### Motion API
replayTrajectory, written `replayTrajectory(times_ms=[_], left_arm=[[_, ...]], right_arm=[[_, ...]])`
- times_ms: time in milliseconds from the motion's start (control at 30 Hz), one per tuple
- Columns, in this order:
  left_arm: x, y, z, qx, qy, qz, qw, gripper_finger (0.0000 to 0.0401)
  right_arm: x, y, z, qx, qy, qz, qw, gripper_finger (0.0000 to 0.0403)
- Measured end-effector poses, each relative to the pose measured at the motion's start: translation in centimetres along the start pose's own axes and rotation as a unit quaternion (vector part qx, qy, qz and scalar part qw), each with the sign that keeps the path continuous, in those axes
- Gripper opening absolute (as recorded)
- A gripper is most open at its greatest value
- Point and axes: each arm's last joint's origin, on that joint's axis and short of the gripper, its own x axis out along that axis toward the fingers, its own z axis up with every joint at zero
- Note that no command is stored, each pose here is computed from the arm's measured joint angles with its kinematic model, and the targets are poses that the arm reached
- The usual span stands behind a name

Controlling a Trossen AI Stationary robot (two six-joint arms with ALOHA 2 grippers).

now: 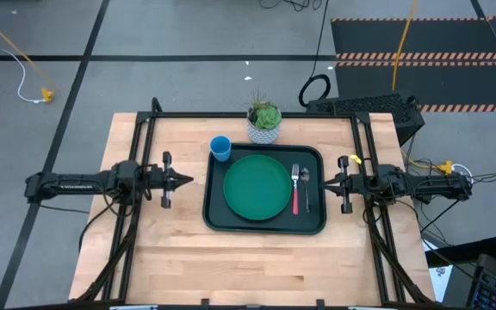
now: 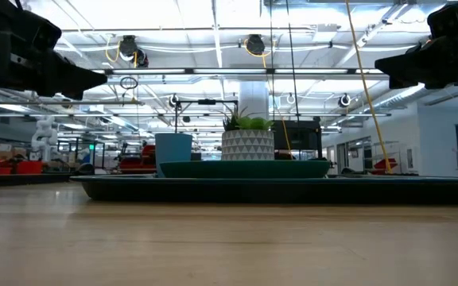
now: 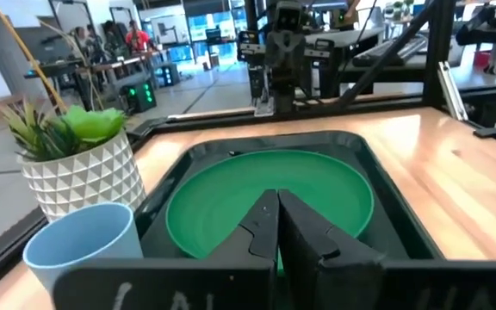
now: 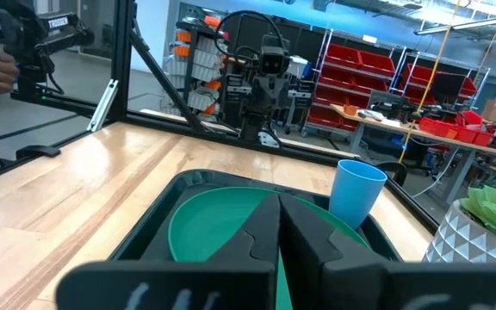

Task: Pick and place plate/cup/fork/spoon on tray
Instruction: Return to Home Position

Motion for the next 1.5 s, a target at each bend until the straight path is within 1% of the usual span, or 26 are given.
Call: replayTrajectory(times_ms=[133, 233, 400, 500, 633, 967, 1067, 1233, 1300, 1367, 1500], left_arm=[[-0.3, 0.0, 0.2, 0.001, -0.011, 0.004, 1.0, 0.0006], [-0.5, 0.0, 0.4, -0.018, -0.025, 0.006, 1.0, 0.0003], [-0.8, -0.3, -0.1, -0.043, 0.001, -0.005, 0.999, 0.0003], [-0.9, -0.5, -0.1, -0.047, -0.005, -0.014, 0.999, 0.0003], [-1.0, -0.6, 0.1, -0.038, -0.017, -0.022, 0.999, 0.0003], [-1.1, -0.7, 0.0, -0.026, -0.013, -0.025, 0.999, 0.0002], [-1.1, -0.7, 0.0, -0.02, -0.008, -0.026, 0.999, 0.0011], [-0.9, -1.0, -0.2, -0.014, 0.004, -0.053, 0.998, 0.003], [-0.9, -1.0, -0.3, -0.003, 0.006, -0.047, 0.999, 0.003], [-0.8, -0.9, -0.1, -0.006, 0.001, -0.028, 1.0, 0.0027], [-0.9, -0.6, 0.8, -0.001, -0.048, -0.007, 0.999, 0.0006]], right_arm=[[0.0, 0.0, 0.0, 0.0, 0.0, 0.0, 1.0, 0.0], [0.0, 0.0, 0.0, 0.0, 0.0, 0.0, 1.0, 0.0], [0.0, 0.0, 0.0, 0.0, 0.0, 0.0, 1.0, 0.0], [0.0, 0.0, 0.0, 0.0, 0.0, 0.0, 1.0, 0.0], [0.0, 0.0, 0.0, 0.0, 0.0, 0.0, 1.0, 0.0], [0.0, 0.0, 0.0, 0.0, 0.0, 0.0, 1.0, 0.0], [0.0, 0.0, 0.0, 0.0, 0.0, 0.0, 1.0, 0.0], [0.0, 0.0, 0.0, 0.0, 0.0, 0.0, 1.0, 0.0], [0.0, 0.0, 0.0, 0.0, 0.0, 0.0, 1.0, 0.0], [0.0, 0.0, 0.0, 0.0, 0.0, 0.0, 1.0, 0.0], [0.0, 0.0, 0.0, 0.0, 0.0, 0.0, 1.0, 0.0]])
